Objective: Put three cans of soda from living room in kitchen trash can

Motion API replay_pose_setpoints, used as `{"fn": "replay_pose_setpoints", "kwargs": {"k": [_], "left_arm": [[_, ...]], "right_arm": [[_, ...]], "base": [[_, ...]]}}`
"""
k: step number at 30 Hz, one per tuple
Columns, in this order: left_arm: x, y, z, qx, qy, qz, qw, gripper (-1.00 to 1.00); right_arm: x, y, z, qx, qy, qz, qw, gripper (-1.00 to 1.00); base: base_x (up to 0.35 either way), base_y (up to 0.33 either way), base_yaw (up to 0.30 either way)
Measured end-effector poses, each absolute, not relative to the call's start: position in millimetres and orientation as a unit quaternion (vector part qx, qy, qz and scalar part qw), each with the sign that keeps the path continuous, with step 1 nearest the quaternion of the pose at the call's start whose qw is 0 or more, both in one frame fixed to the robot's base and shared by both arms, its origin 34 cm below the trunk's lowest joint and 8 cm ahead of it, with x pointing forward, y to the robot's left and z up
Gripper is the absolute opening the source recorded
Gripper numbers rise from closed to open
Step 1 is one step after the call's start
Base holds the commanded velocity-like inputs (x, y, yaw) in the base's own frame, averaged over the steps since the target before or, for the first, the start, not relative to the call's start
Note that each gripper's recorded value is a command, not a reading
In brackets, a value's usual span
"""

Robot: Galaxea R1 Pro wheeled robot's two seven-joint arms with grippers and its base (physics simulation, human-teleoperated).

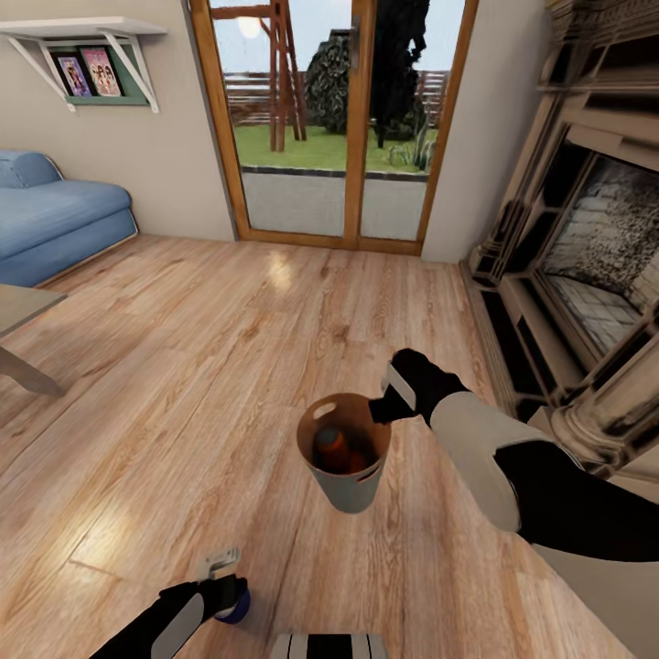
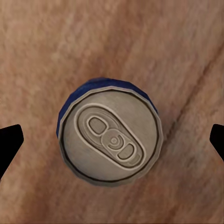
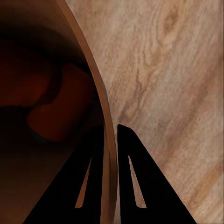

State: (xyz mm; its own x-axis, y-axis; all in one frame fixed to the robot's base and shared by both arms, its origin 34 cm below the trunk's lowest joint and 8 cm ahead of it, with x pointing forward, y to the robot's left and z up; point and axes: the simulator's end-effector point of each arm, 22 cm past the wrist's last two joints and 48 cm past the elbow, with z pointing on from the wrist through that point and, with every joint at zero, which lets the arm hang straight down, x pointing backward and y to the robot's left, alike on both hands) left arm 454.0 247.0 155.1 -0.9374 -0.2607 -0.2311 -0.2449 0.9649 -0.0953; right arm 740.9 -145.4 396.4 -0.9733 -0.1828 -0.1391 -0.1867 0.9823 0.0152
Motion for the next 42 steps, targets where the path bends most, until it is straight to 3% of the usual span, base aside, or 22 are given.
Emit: {"fn": "replay_pose_setpoints", "kwargs": {"k": [19,42], "left_arm": [[456.0,251.1,144.3,-0.136,0.980,-0.026,0.139,1.00],[449.6,252.1,134.1,-0.138,0.981,-0.023,0.135,1.00]], "right_arm": [[739.6,-143.6,377.6,-0.093,0.994,0.017,0.046,-1.00],[783.9,-146.1,410.2,-0.095,0.993,0.009,0.073,-1.00]], "base": [[0.000,0.000,0.000],[0.000,0.000,0.000]]}}
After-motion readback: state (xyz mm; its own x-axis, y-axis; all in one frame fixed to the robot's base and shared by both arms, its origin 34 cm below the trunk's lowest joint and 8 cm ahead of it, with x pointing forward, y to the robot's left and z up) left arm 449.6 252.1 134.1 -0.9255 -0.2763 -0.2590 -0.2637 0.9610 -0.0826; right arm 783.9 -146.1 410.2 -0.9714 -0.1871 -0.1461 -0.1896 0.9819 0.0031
